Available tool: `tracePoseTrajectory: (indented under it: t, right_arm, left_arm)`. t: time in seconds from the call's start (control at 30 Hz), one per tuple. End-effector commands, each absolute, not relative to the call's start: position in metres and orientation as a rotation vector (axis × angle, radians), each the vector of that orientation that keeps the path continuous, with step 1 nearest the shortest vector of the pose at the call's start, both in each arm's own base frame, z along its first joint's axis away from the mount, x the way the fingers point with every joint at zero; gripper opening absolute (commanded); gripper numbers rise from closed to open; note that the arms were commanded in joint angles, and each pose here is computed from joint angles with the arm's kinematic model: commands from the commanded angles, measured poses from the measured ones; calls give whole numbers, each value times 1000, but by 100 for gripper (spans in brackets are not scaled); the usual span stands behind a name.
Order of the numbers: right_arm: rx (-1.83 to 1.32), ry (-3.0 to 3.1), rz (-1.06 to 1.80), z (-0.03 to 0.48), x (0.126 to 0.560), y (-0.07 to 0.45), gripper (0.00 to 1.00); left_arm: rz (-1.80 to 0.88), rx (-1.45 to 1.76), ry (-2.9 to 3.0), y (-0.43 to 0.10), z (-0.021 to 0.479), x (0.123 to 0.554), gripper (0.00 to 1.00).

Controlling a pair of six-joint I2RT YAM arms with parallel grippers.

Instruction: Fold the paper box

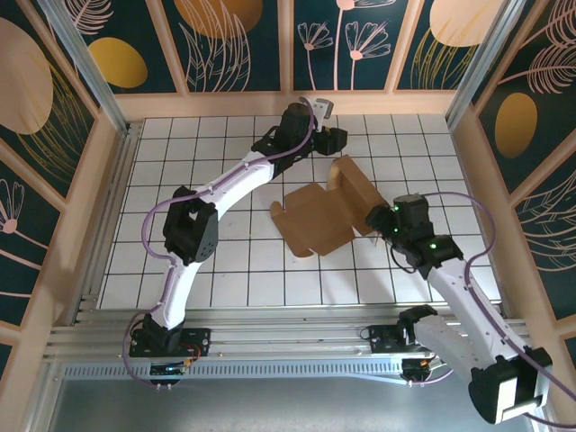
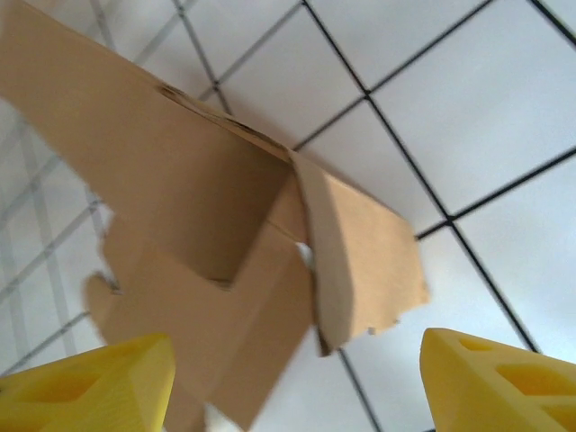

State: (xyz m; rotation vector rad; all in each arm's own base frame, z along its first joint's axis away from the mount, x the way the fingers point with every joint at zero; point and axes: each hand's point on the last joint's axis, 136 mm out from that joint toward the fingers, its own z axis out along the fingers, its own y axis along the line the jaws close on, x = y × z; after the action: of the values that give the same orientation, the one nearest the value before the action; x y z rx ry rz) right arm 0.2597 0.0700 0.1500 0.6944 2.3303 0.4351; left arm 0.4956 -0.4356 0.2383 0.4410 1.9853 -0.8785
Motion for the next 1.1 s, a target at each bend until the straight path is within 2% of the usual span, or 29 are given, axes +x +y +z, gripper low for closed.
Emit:
tracePoseTrajectory:
  t: [0.0, 0.07, 0.2, 0.33, 0.43, 0.53, 0.77, 1.07]
  right_arm:
    - [766, 2312, 169, 137, 256, 39, 72]
    - [727, 2312, 133, 133, 263, 38, 66]
    - [603, 2321, 106, 129, 283, 46, 43]
    - [373, 2339, 158, 132, 306, 69, 29]
    - [130, 2324, 212, 139, 322, 92, 27]
    - [-89, 2280, 215, 149, 340, 110, 17]
    - [-517, 2169, 262, 165, 376, 155, 2]
    - [-930, 1990, 236, 186, 426, 190, 0]
  left_arm:
    - [-889, 415, 1995, -425, 245, 484, 64]
    - [-862, 417, 1990, -417, 248, 478, 66]
    - [-788, 412, 1981, -396, 255, 466, 70]
    - [-705, 363, 1962, -367, 269, 453, 72]
    - [-646, 314, 1946, -345, 278, 445, 73]
    - [-599, 269, 1932, -324, 287, 436, 74]
    - [-558, 180, 1926, -280, 297, 414, 74]
    - [-521, 62, 1947, -223, 300, 397, 76]
